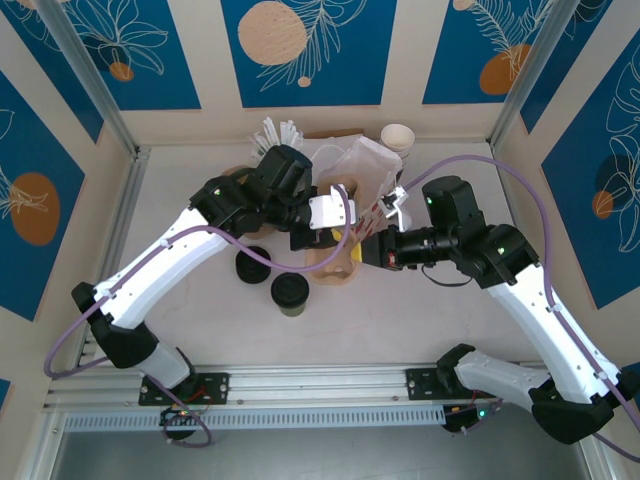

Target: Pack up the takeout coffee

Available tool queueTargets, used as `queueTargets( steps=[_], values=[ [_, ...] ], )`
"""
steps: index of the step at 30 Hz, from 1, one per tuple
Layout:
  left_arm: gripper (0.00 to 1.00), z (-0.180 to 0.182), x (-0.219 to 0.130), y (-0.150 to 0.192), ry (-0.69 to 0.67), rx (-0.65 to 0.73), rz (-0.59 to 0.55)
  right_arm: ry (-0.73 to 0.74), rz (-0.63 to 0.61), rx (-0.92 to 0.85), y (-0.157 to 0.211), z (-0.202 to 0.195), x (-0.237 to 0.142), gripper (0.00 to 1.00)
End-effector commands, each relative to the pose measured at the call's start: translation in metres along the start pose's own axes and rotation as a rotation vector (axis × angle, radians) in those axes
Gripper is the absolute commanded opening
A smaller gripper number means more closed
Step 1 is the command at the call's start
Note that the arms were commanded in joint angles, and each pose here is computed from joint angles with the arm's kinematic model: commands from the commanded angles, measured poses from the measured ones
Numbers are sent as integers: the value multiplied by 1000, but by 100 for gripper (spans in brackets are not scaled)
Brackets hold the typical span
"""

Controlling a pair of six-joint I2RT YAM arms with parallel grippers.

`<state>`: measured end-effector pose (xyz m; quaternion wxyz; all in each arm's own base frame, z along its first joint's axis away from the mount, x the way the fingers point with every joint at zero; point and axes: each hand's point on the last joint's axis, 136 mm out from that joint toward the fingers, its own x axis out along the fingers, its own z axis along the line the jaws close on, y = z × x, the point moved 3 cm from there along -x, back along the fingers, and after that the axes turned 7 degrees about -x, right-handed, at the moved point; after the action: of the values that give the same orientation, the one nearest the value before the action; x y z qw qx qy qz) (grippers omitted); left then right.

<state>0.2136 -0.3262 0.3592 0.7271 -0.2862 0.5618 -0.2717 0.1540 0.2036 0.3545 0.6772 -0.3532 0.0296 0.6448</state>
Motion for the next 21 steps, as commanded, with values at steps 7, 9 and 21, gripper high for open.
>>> queueTargets(
  steps=[7, 9, 21],
  values=[
    [28, 3, -10, -9, -47, 12, -39, -5, -36, -25, -1, 7, -17, 22],
    [28, 7, -10, -9, -69, 9, -32, 12, -63, -30, -4, 6, -24, 29],
    [28, 24, -30, -11, -184, -3, -55, 550, -345, 67, -51, -57, -74, 57]
  ],
)
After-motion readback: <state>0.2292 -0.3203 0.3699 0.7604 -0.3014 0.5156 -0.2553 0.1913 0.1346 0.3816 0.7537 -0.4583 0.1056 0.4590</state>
